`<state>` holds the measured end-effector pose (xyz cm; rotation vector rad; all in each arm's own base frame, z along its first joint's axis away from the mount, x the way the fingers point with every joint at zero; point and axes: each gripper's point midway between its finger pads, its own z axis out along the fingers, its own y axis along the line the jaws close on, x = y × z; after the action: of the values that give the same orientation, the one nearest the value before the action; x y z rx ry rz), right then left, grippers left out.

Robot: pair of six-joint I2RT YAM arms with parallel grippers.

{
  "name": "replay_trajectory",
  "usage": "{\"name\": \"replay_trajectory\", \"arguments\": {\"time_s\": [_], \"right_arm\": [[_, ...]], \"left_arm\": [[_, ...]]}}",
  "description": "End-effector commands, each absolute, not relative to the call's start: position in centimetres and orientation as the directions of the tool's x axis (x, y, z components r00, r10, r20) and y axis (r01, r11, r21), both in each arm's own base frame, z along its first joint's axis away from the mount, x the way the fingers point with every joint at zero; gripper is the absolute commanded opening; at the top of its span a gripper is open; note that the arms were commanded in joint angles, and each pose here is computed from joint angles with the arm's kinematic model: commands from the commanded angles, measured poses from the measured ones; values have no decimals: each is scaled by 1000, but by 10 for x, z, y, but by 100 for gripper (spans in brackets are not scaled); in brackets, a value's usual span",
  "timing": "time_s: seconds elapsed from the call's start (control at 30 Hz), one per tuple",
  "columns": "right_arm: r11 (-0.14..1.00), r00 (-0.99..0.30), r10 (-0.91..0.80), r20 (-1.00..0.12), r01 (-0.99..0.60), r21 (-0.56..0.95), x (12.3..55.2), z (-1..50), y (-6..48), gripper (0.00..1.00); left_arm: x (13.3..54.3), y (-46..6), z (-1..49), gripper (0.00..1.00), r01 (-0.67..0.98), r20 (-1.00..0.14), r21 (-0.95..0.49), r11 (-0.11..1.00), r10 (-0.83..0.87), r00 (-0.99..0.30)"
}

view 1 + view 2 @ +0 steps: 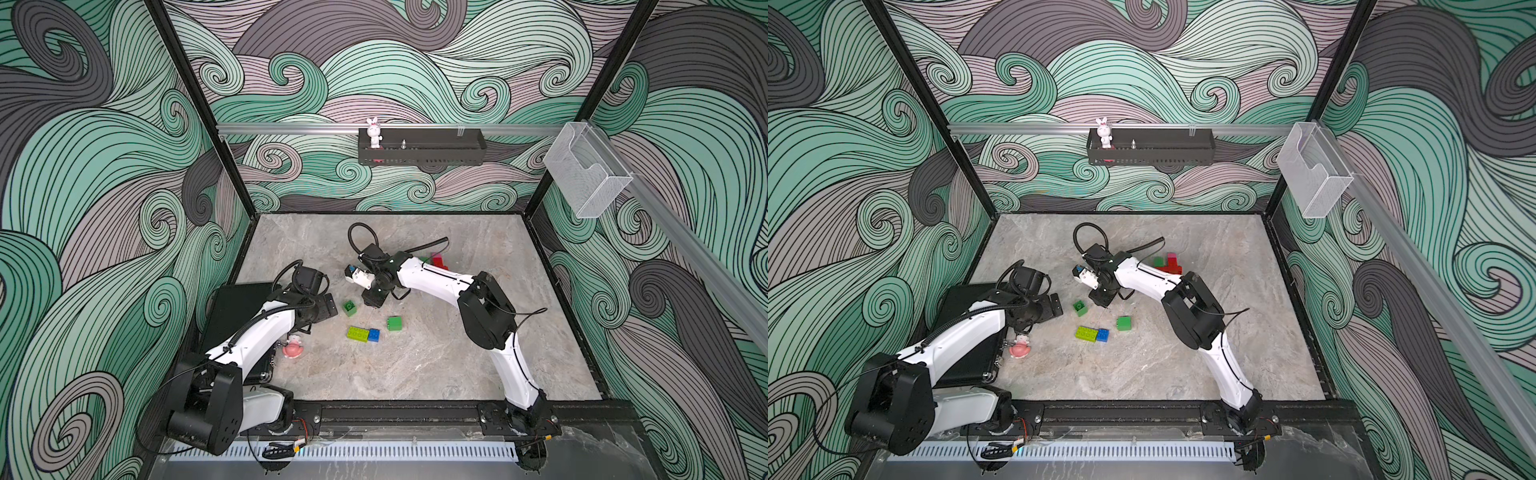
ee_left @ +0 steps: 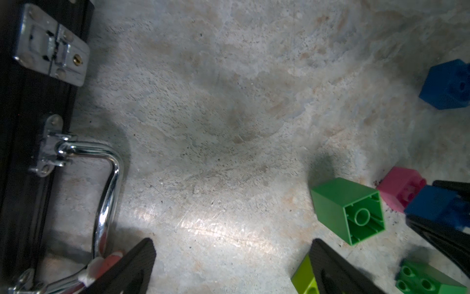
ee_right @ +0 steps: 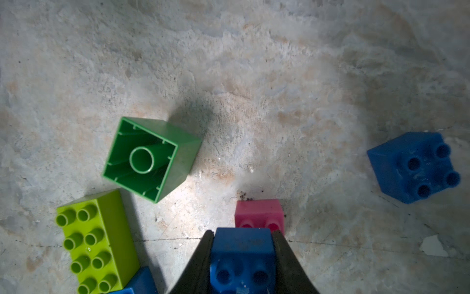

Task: Assemble the number 4 with lego
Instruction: Assemble the lego brick with the lego brick.

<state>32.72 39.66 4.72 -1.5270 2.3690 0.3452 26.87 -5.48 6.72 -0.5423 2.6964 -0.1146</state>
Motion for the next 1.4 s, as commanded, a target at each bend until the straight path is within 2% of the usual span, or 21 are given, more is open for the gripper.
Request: {"name": "replay_trajectory", "arguments": {"time_s": [0.0,0.9,1.1,1.37], "right_arm": [[399,-382,-853,-355,-917,27,331,45,394,34],[379,-382,-887,-257,-923,66,327,15,383,32],[507,-504,-857,-109,-862,-5,325,-6,349,28],[673,-673,-739,-35,-735,-85,302,-44,305,21]], "left_arm": [[271,-50,73,99,-366,-358,-138,920,-391,-848],[267,-50,67,99,-368,-344,-133,920,-391,-853],[268,-51,67,99,-365,-344,-136,921,-390,-854],[269,-56,64,99,-356,-334,-163,920,-391,-858]]}}
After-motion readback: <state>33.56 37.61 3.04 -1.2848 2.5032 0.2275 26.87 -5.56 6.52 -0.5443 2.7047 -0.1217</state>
